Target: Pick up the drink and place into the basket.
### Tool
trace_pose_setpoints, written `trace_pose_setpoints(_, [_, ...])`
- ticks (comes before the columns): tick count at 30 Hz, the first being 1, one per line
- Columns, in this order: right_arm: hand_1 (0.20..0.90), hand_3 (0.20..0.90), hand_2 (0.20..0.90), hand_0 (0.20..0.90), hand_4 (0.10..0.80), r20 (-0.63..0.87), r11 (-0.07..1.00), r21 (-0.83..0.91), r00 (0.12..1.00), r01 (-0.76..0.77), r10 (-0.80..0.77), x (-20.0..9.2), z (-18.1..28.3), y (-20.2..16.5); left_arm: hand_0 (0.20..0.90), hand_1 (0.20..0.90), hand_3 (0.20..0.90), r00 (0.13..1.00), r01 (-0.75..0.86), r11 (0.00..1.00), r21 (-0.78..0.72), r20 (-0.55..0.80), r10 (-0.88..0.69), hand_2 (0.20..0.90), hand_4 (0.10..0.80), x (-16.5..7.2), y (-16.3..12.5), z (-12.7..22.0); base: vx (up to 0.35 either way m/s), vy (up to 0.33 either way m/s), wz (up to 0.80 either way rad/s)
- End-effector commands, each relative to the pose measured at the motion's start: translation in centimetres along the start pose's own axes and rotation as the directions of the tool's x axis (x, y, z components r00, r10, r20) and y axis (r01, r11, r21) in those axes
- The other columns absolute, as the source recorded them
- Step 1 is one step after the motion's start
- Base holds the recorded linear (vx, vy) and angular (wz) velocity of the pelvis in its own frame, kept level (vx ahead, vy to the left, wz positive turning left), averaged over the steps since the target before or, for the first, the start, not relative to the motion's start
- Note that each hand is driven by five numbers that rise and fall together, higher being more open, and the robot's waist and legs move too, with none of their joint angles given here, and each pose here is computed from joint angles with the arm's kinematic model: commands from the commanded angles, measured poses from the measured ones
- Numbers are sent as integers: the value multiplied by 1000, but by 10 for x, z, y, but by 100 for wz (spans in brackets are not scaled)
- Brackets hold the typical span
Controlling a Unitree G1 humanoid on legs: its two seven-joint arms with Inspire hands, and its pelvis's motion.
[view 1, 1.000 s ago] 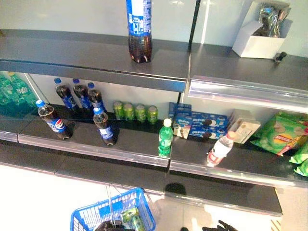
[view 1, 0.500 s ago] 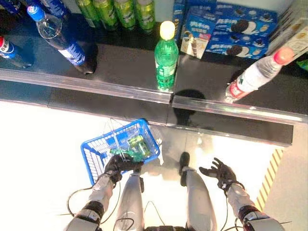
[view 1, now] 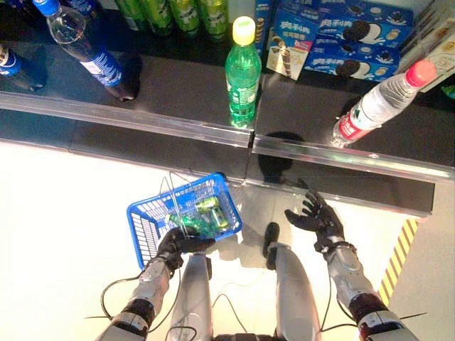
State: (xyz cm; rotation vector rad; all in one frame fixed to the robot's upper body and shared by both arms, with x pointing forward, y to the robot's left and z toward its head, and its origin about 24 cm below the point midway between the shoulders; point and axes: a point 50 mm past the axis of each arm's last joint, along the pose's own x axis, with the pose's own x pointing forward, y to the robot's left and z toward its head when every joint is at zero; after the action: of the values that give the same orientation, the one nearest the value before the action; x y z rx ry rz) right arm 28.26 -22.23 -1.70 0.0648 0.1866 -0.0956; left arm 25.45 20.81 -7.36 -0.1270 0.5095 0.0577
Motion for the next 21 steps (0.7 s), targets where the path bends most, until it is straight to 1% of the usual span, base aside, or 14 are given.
trace_pose_setpoints(1, [900,900,900,900,800,123,1000,-26,992,1,2,-11,14,-8,300,300,200,980,-3,1000,-4,201,3,300,100,-9,20,31,-25,-20,6])
trace_pose_setpoints(2, [900,900,900,900,800,132,999,-32,991,-6,11,-11,15,-5,300,300,200,980,-4,1000,-3,201,4,300,100,-10,20,31,0,0,0])
trace_pose_setpoints(4, [900,900,900,900,800,160,994,-105,986,-33,50,-14,20,5,300,300,200,980,-2,1000,5,198,1,300,100,-11,19,28,0,0,0])
trace_pose_setpoints(10, [900,900,900,900,800,207,956,-275,965,-100,161,-18,31,22,300,300,200,977,3,1000,-1,215,-2,300,100,-11,16,32,0,0,0])
trace_pose_setpoints(17, [900,900,900,900,800,274,845,-518,909,-136,314,-19,54,43,300,300,200,972,11,1000,5,235,-12,300,100,-8,9,39,0,0,0])
trace_pose_setpoints(21, [900,900,900,900,800,311,797,-588,871,-139,381,-21,70,49,300,300,200,969,17,1000,4,245,-17,300,100,-7,7,43,0,0,0])
